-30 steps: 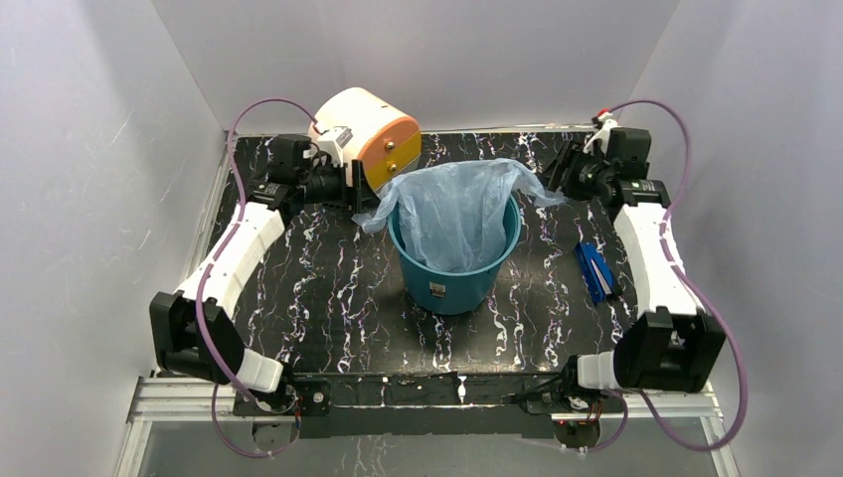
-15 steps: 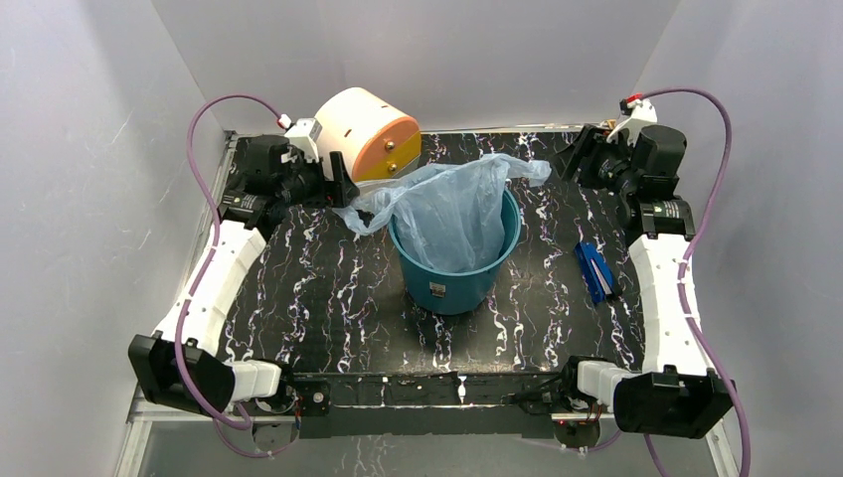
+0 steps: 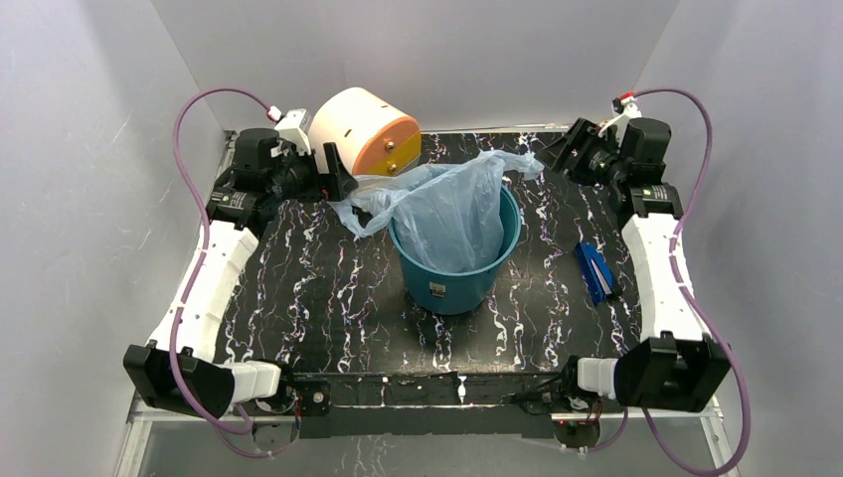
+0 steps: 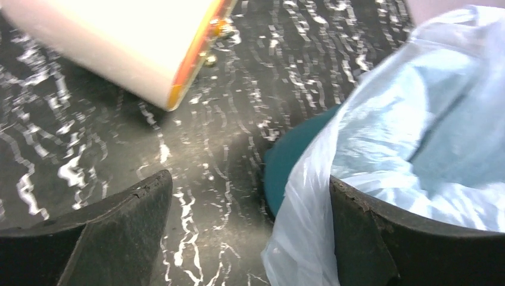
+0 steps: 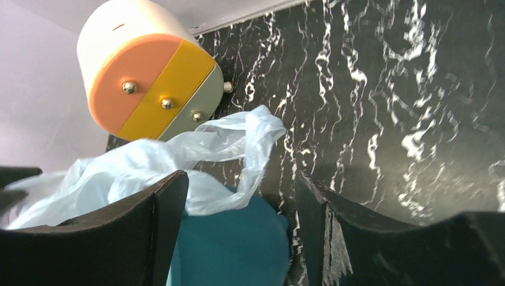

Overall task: Put the trash bags into the trash bin
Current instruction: Place the trash bag in the trash bin.

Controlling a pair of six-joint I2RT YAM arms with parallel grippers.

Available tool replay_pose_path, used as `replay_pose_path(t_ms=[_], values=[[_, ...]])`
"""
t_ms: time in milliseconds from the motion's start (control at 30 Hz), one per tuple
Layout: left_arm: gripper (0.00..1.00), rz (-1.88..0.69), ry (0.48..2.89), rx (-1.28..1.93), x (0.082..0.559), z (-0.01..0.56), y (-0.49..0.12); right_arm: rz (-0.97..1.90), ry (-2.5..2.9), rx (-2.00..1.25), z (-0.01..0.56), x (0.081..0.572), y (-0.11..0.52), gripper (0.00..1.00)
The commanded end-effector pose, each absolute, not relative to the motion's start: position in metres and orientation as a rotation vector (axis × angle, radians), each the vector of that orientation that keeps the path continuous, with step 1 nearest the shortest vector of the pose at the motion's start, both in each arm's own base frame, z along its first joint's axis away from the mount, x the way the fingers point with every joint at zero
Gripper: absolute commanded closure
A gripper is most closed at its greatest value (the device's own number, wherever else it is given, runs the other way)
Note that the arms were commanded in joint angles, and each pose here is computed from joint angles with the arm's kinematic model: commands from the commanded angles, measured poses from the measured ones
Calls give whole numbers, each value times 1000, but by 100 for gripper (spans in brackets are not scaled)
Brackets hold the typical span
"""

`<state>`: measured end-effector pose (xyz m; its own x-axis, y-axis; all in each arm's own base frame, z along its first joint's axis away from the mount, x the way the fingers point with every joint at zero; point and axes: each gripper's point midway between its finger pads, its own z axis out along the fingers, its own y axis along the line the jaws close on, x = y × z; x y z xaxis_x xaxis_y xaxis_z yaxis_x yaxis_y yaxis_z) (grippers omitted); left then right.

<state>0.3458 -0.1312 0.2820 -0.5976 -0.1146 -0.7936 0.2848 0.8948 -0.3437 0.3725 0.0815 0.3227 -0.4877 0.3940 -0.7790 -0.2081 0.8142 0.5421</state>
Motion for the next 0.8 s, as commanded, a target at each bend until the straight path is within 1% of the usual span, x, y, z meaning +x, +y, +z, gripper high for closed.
replay_pose_path(t_ms=[0, 100, 200, 333, 433, 600, 667, 767], values=[[12, -842, 2123, 262, 327, 306, -168, 797, 1950, 324, 326, 386, 80, 25], [12, -825, 2143, 249, 326, 299, -165, 820, 1964, 354, 319, 391, 80, 24], [12, -785, 2129, 230, 329, 305, -160, 826, 1970, 358, 317, 392, 80, 24], [13, -722, 2151, 224, 331, 301, -152, 880, 1980, 317, 317, 391, 86, 24], [13, -650, 2185, 181, 327, 290, -141, 926, 1994, 303, 316, 392, 91, 23], [13, -593, 2167, 86, 323, 283, -128, 981, 2002, 329, 312, 400, 92, 23], [13, -585, 2163, 57, 322, 278, -126, 1034, 2023, 314, 310, 400, 98, 25], [13, -606, 2155, -8, 325, 267, -127, 1111, 2084, 297, 298, 394, 107, 35]])
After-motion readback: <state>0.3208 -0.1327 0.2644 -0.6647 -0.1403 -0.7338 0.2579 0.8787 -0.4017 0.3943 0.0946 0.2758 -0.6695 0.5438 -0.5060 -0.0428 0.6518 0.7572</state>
